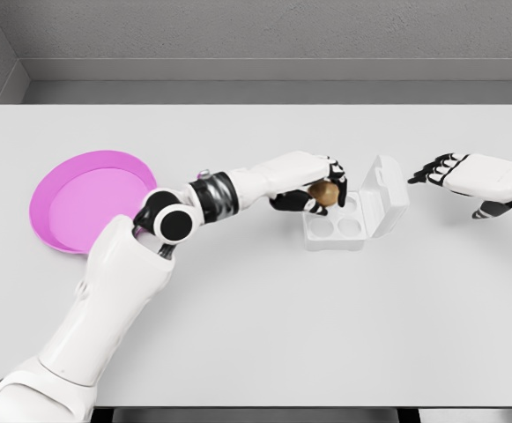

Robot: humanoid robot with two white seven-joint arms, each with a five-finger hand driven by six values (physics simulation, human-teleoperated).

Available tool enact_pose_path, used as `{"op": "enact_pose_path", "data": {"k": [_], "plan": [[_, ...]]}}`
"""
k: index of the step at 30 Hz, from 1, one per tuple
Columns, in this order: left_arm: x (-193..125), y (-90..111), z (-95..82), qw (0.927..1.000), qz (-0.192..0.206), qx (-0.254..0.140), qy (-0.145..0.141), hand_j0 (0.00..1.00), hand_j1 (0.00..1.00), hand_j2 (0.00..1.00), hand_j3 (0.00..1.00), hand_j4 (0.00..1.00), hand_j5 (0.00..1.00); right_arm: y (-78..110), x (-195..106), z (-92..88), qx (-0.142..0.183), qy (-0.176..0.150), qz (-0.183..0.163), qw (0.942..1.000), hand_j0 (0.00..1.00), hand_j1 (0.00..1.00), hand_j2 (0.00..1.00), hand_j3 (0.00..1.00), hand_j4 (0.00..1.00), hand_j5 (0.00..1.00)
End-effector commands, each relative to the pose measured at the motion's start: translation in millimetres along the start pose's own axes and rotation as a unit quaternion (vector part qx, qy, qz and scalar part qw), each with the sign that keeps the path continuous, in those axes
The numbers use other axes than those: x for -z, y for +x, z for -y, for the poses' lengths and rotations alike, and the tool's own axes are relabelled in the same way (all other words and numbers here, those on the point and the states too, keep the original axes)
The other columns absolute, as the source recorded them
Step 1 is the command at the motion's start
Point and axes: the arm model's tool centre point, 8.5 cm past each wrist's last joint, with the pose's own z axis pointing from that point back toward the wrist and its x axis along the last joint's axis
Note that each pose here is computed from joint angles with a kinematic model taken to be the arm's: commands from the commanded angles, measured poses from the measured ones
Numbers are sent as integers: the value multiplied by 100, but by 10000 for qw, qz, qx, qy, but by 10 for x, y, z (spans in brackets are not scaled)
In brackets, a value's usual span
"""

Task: Pack egg into the box and close the box lid

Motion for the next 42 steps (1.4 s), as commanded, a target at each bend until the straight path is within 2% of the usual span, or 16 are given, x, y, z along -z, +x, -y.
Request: {"op": "enact_pose_path", "data": {"k": [1, 10, 15, 22, 29, 34, 42], "plan": [[69, -10, 57, 9999, 3, -157, -24, 35, 35, 35, 35, 35, 35, -5, -6, 6, 20, -19, -7, 10000, 100, 100, 100, 100, 100, 100], [84, -206, 190, 9990, -308, -226, -239, 37, 37, 37, 37, 37, 37, -8, -8, 3, 23, -16, -13, 10000, 100, 100, 100, 100, 100, 100], [91, -229, 167, 9985, -447, 2, -305, 38, 38, 38, 38, 38, 38, -5, -6, 6, 20, -19, -7, 10000, 100, 100, 100, 100, 100, 100], [97, -228, 167, 9978, -526, 179, -360, 38, 38, 38, 38, 38, 38, -8, -7, 3, 24, -16, -13, 10000, 100, 100, 100, 100, 100, 100], [118, -182, 50, 9979, -480, 326, -301, 38, 38, 38, 38, 38, 38, -5, -6, 6, 20, -19, -7, 10000, 100, 100, 100, 100, 100, 100], [139, -182, 78, 9963, -568, 509, -407, 38, 38, 38, 38, 38, 38, -5, -6, 6, 20, -19, -7, 10000, 100, 100, 100, 100, 100, 100], [177, -140, 17, 9952, -545, 682, -434, 38, 38, 38, 38, 38, 38, -7, -7, 13, 15, -25, -10, 10000, 100, 100, 100, 100, 100, 100]]}}
